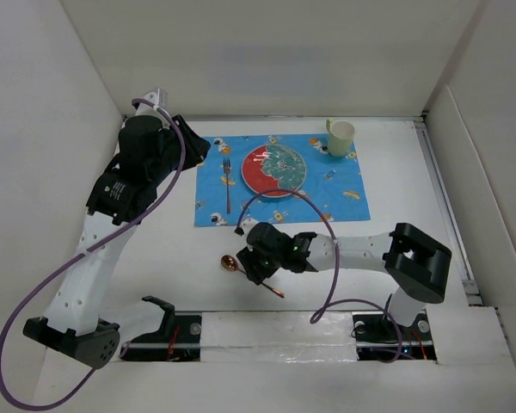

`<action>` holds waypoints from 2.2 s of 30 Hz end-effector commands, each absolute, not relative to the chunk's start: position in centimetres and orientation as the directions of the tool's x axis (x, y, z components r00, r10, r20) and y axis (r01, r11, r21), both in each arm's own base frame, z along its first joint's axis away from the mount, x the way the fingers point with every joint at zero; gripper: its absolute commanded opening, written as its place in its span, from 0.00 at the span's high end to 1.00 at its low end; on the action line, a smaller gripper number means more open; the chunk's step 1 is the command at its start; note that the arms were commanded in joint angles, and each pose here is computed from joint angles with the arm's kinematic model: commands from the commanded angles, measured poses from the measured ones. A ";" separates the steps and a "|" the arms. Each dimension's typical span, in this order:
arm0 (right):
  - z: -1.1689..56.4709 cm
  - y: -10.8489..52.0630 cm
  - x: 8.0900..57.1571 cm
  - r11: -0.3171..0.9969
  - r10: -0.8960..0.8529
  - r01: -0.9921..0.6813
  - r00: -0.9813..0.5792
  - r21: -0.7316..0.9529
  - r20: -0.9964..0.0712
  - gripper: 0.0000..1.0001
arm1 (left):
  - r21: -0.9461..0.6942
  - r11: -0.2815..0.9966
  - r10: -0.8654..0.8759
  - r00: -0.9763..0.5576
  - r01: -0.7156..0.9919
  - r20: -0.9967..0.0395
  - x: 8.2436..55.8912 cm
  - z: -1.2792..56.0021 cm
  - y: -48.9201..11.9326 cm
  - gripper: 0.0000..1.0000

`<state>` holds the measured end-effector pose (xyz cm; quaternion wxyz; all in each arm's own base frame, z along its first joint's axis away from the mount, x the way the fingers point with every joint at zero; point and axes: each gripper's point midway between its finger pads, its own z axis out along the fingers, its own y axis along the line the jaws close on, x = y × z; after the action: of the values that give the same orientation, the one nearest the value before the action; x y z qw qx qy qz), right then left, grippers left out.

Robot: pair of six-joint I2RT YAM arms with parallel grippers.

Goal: Set the dinner table for one person

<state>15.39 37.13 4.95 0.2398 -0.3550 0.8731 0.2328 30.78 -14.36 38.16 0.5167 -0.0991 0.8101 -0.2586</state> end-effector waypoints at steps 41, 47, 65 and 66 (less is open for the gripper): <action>12.7 18.1 50.5 0.992 0.092 0.009 -0.713 0.122 -0.695 1.00 | -0.494 0.849 -0.348 -0.506 0.186 -0.789 33.5 33.1 -16.9 0.63; 9.3 15.4 52.3 0.996 0.084 0.052 -0.755 0.069 -0.650 1.00 | -0.485 0.858 -0.337 -0.525 0.172 -0.782 33.7 31.8 -16.9 0.61; 5.0 13.2 52.8 0.999 0.034 0.051 -0.802 -0.012 -0.596 0.96 | -0.470 0.869 -0.315 -0.561 0.155 -0.766 35.7 29.7 -17.7 0.57; 5.0 13.8 52.7 0.999 0.024 0.037 -0.802 -0.010 -0.597 0.93 | -0.469 0.869 -0.313 -0.562 0.156 -0.766 35.7 29.6 -17.8 0.57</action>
<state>51.67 12.98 3.69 0.2922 0.0301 0.9558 -0.0134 35.08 -17.44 27.89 0.4408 -0.0557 0.8635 -0.2386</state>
